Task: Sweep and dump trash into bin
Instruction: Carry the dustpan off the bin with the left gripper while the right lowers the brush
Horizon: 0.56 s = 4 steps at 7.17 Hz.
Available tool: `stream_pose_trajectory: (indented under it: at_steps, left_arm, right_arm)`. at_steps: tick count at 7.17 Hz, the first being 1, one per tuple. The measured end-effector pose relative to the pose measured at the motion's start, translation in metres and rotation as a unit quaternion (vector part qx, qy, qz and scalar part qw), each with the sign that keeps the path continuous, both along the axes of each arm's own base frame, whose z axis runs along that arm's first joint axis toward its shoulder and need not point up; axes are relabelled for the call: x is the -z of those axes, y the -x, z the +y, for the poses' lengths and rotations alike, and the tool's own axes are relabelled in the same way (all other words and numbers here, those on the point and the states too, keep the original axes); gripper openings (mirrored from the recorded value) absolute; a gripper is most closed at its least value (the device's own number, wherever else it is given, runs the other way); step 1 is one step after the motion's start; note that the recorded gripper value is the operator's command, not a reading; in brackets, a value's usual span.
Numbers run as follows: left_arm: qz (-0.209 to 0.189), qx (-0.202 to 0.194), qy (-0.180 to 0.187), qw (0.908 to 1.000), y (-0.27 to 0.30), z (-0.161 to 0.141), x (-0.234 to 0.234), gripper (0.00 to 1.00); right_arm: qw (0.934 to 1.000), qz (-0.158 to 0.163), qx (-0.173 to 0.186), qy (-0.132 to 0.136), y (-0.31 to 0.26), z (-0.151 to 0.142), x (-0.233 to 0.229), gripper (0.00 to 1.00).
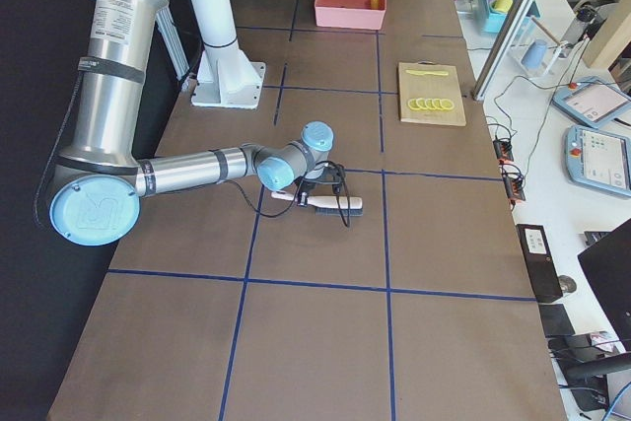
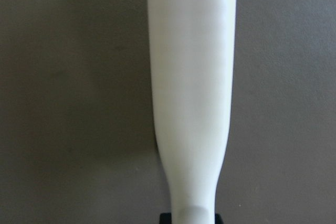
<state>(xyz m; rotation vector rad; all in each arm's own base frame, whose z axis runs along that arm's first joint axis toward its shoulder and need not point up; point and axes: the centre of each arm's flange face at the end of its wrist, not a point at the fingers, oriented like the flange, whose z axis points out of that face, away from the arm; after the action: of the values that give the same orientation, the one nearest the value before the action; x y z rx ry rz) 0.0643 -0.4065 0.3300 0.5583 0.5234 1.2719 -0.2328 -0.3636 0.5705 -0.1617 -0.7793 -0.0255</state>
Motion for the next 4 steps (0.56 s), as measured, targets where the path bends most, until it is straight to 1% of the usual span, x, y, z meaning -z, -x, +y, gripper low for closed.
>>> stream_pose_trajectory:
  at_steps: [2,3,4]
  left_arm:
    - [0.031,0.007,0.004,0.9995,-0.01,-0.01,0.02,0.04]
    - [0.046,0.0,0.004,0.9989,-0.021,-0.014,0.031,0.06]
    - [0.053,-0.016,0.002,0.9985,-0.037,-0.016,0.038,0.07]
  right_arm:
    - [1.0,-0.005,0.0,-0.006,0.0,-0.001,0.004,1.0]
    - [0.9999,-0.008,-0.007,-0.008,-0.004,-0.005,0.008,1.0]
    - [0.9997,-0.011,-0.022,-0.01,-0.016,-0.012,0.011,1.0]
